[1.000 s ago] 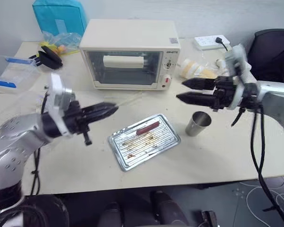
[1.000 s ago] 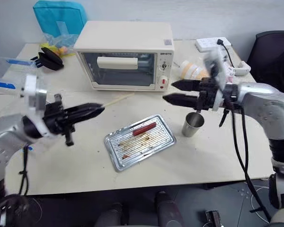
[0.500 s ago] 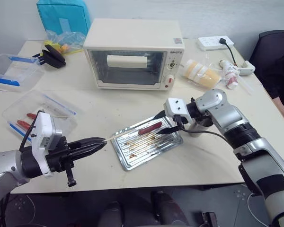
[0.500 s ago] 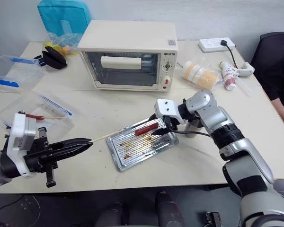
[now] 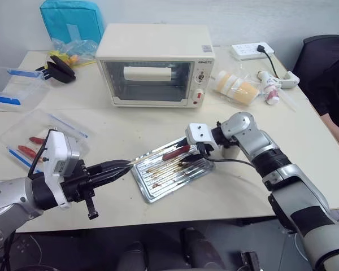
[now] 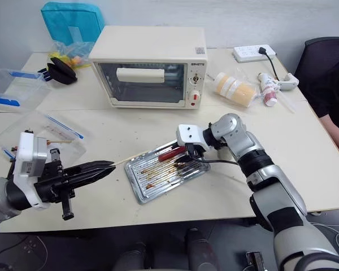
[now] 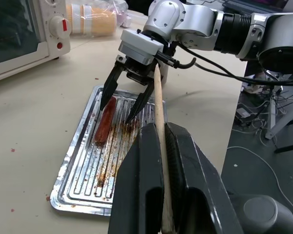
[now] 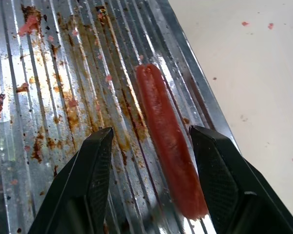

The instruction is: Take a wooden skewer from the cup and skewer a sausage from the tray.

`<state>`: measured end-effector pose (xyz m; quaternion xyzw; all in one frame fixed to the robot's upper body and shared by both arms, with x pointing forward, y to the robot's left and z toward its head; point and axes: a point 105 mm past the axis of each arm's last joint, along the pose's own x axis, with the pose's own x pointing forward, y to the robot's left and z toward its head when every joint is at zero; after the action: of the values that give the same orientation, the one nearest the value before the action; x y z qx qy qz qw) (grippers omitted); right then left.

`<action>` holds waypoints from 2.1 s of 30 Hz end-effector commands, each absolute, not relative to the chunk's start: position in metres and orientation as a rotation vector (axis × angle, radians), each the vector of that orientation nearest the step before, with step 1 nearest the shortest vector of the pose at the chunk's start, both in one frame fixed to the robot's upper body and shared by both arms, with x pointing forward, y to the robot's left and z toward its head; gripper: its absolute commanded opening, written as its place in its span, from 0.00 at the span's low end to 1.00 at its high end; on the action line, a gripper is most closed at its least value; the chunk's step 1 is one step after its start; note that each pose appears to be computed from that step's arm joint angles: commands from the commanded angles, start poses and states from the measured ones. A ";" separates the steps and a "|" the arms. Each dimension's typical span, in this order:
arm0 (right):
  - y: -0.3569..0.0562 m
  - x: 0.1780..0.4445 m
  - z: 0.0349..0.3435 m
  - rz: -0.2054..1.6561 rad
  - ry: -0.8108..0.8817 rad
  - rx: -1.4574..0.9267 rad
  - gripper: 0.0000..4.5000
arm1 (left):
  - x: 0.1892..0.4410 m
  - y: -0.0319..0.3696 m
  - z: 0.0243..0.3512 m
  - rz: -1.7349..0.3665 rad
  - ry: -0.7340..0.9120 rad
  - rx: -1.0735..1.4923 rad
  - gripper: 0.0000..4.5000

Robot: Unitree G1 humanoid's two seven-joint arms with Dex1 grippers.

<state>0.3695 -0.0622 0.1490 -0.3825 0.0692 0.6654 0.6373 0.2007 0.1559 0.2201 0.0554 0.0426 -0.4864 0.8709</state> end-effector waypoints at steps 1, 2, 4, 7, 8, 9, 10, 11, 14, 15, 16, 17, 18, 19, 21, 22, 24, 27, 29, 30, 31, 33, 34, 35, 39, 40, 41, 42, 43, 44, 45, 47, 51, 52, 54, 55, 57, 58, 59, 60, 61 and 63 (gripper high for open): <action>-0.058 0.374 0.166 1.496 0.098 -0.946 0.57 | 0.200 0.155 0.229 -1.023 0.046 0.135 0.00; -0.057 0.375 0.164 1.486 0.105 -0.963 0.57 | 0.200 0.155 0.229 -1.023 0.046 0.135 0.00; -0.055 0.378 0.162 1.475 0.117 -0.993 0.57 | 0.200 0.155 0.229 -1.022 0.044 0.136 0.00; -0.053 0.380 0.163 1.465 0.111 -1.030 0.57 | 0.201 0.155 0.231 -1.019 0.039 0.136 0.00; -0.052 0.380 0.165 1.466 0.104 -1.036 0.57 | 0.202 0.156 0.231 -1.017 0.038 0.137 0.00; -0.051 0.380 0.167 1.467 0.099 -1.039 0.57 | 0.202 0.156 0.231 -1.015 0.037 0.137 0.00; -0.050 0.379 0.168 1.472 0.095 -1.050 0.57 | 0.203 0.157 0.232 -1.013 0.036 0.137 0.00; -0.049 0.379 0.168 1.477 0.095 -1.057 0.57 | 0.203 0.158 0.232 -1.010 0.035 0.137 0.00; -0.047 0.376 0.166 1.493 0.100 -1.083 0.57 | 0.204 0.158 0.233 -1.008 0.033 0.137 0.00; -0.046 0.375 0.165 1.501 0.106 -1.093 0.57 | 0.204 0.158 0.233 -1.007 0.032 0.137 0.00; -0.046 0.375 0.163 1.508 0.113 -1.102 0.57 | 0.205 0.158 0.233 -1.007 0.031 0.138 0.00; -0.046 0.374 0.162 1.512 0.123 -1.110 0.57 | 0.205 0.157 0.233 -1.007 0.030 0.139 0.00; -0.046 0.374 0.160 1.514 0.131 -1.116 0.57 | 0.205 0.157 0.233 -1.007 0.029 0.139 0.00; -0.046 0.374 0.158 1.516 0.140 -1.122 0.57 | 0.206 0.157 0.234 -1.007 0.028 0.139 0.00; -0.045 0.374 0.155 1.516 0.151 -1.129 0.57 | 0.207 0.158 0.234 -1.006 0.028 0.140 0.00; -0.045 0.375 0.154 1.516 0.153 -1.130 0.57 | 0.207 0.158 0.234 -1.006 0.028 0.140 0.00; -0.042 0.377 0.152 1.505 0.161 -1.129 0.57 | 0.207 0.159 0.234 -1.006 0.027 0.143 0.00; -0.040 0.379 0.149 1.502 0.171 -1.130 0.57 | 0.207 0.159 0.235 -1.004 0.024 0.144 0.00; -0.040 0.379 0.148 1.510 0.179 -1.129 0.53 | 0.207 0.159 0.235 -1.004 0.023 0.145 0.00; -0.040 0.378 0.147 1.516 0.185 -1.125 0.48 | 0.207 0.159 0.235 -1.004 0.022 0.145 0.00; -0.040 0.378 0.146 1.520 0.188 -1.123 0.43 | 0.207 0.159 0.235 -1.004 0.021 0.145 0.00; -0.040 0.378 0.146 1.523 0.190 -1.120 0.28 | 0.207 0.159 0.235 -1.003 0.020 0.144 0.00; -0.040 0.378 0.146 1.523 0.189 -1.119 0.22 | 0.207 0.159 0.235 -1.003 0.020 0.144 0.00; -0.040 0.378 0.147 1.521 0.188 -1.116 0.15 | 0.207 0.159 0.234 -1.003 0.021 0.144 0.00; -0.039 0.377 0.149 1.527 0.196 -1.082 0.15 | 0.208 0.160 0.233 -1.003 0.023 0.144 0.00; -0.040 0.377 0.149 1.527 0.197 -1.081 0.15 | 0.208 0.160 0.233 -1.003 0.023 0.144 0.00; -0.040 0.377 0.149 1.528 0.197 -1.080 0.15 | 0.208 0.160 0.233 -1.003 0.023 0.145 0.00; -0.041 0.376 0.150 1.529 0.194 -1.078 0.15 | 0.208 0.161 0.233 -1.004 0.023 0.145 0.00; -0.041 0.376 0.151 1.531 0.190 -1.070 0.15 | 0.209 0.161 0.233 -1.004 0.025 0.145 0.00; -0.041 0.375 0.154 1.535 0.180 -1.054 0.15 | 0.209 0.163 0.232 -1.004 0.028 0.144 0.00; -0.042 0.373 0.159 1.542 0.167 -1.037 0.15 | 0.209 0.164 0.232 -1.003 0.032 0.143 0.00; -0.044 0.366 0.174 1.575 0.140 -0.975 0.15 | 0.210 0.169 0.230 -0.999 0.045 0.141 0.00; -0.049 0.349 0.197 1.642 0.102 -0.876 0.15 | 0.209 0.176 0.228 -1.003 0.072 0.142 0.00; -0.055 0.340 0.210 1.668 0.085 -0.839 0.15 | 0.209 0.179 0.228 -1.010 0.086 0.154 0.00; -0.069 0.320 0.235 1.702 0.062 -0.796 0.15 | 0.208 0.183 0.231 -1.038 0.109 0.176 0.00; -0.077 0.312 0.241 1.709 0.058 -0.804 0.15 | 0.208 0.184 0.232 -1.056 0.120 0.188 0.00; -0.084 0.303 0.244 1.713 0.059 -0.826 0.15 | 0.207 0.183 0.232 -1.076 0.130 0.202 0.00; -0.087 0.300 0.245 1.713 0.064 -0.830 0.15 | 0.208 0.183 0.232 -1.085 0.134 0.207 0.00; -0.088 0.297 0.247 1.713 0.069 -0.829 0.15 | 0.208 0.182 0.231 -1.090 0.136 0.210 0.00; -0.088 0.296 0.248 1.709 0.067 -0.826 0.15 | 0.209 0.182 0.231 -1.094 0.136 0.214 0.00; -0.088 0.294 0.249 1.704 0.065 -0.826 0.15 | 0.211 0.181 0.231 -1.098 0.131 0.218 0.00; -0.088 0.291 0.248 1.701 0.062 -0.834 0.15 | 0.215 0.178 0.232 -1.104 0.120 0.225 0.00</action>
<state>0.3037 -0.0873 0.2384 -0.3476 0.0352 0.7118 0.6093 0.2136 0.1796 0.2276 0.0921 0.0687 -0.5203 0.8462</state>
